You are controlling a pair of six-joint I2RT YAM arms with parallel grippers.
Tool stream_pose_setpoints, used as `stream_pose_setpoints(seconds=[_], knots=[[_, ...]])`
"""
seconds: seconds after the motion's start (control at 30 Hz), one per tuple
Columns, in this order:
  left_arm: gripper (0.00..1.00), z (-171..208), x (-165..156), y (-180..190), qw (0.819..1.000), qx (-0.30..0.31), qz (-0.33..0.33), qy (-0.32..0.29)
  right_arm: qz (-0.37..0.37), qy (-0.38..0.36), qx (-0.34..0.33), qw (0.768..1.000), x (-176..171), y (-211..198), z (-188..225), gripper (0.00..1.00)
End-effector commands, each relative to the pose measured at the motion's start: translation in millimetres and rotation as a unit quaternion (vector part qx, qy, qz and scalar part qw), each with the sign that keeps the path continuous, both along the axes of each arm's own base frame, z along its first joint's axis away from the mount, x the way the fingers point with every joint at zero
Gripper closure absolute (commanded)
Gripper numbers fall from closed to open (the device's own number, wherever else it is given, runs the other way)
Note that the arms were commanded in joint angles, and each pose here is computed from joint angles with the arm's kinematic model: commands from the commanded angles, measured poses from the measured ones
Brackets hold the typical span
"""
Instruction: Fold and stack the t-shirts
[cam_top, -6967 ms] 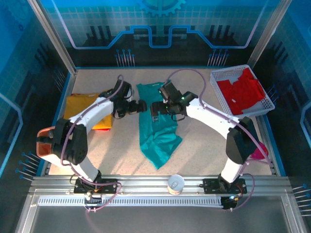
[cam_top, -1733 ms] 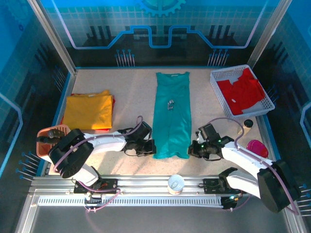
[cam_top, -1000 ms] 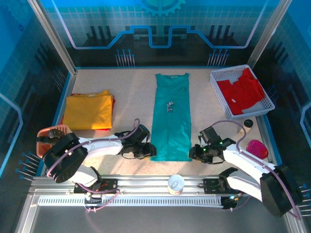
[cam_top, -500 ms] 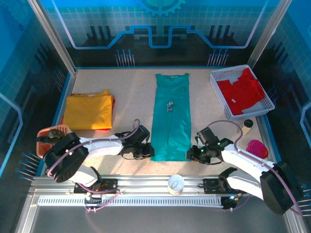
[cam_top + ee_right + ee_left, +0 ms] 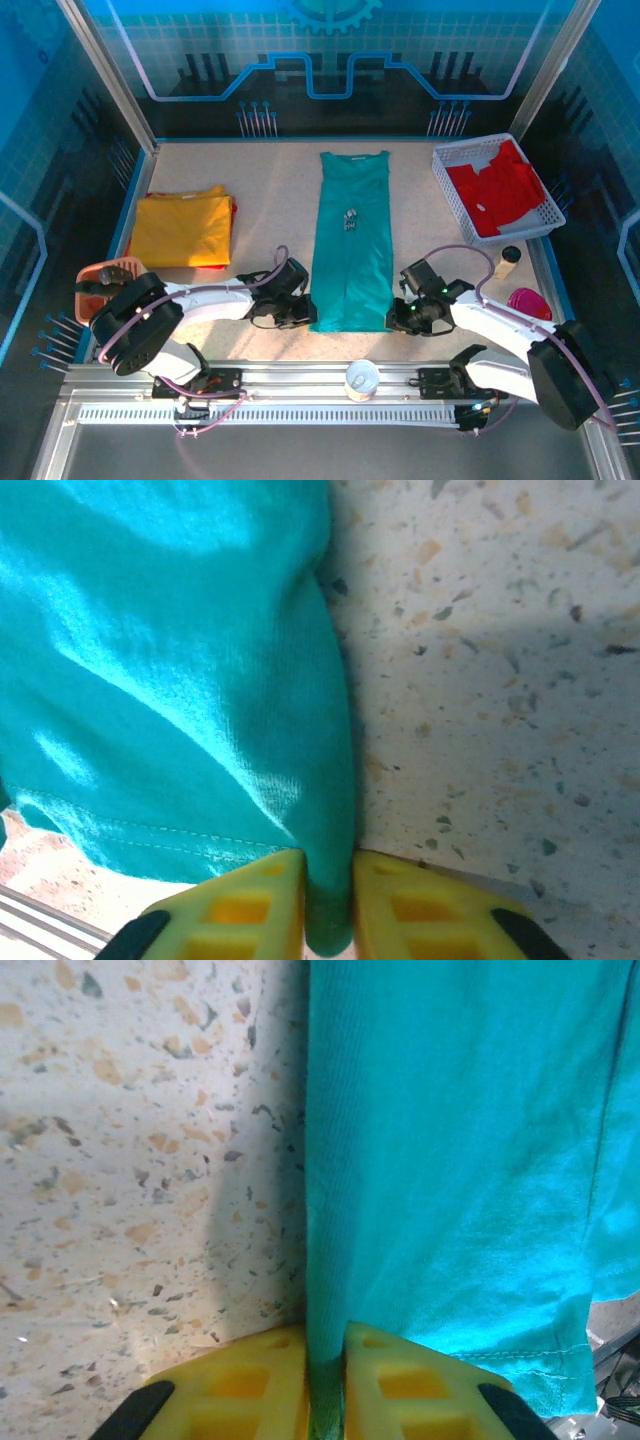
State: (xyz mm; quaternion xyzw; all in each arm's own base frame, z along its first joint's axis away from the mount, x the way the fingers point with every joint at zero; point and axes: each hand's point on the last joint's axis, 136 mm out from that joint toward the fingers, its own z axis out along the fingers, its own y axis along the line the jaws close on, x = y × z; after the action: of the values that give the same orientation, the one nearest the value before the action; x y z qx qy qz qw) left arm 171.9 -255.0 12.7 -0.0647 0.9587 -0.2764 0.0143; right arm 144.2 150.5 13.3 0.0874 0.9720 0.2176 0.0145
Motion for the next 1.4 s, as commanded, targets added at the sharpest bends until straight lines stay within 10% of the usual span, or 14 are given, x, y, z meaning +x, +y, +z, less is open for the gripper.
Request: stream_pose_setpoints(seconds=[0.0, 0.6, 1.37], knots=[[0.88, -9.6, -12.8, -4.3, 1.000, 0.006, -0.014, 0.022, 0.013, -0.022, 0.023, 0.999, 8.3, 14.3, 8.1, 0.91], [0.98, 21.6, -30.6, -3.1, 1.000, 0.019, -0.022, 0.001, -0.023, -0.032, 0.017, 0.999, -11.6, -5.8, 29.8, 1.00], [1.00, 111.9, 90.2, -26.4, 0.994, -0.019, -0.012, -0.105, -0.085, -0.151, 0.041, 0.984, 96.9, -3.6, 115.2, 1.00]])
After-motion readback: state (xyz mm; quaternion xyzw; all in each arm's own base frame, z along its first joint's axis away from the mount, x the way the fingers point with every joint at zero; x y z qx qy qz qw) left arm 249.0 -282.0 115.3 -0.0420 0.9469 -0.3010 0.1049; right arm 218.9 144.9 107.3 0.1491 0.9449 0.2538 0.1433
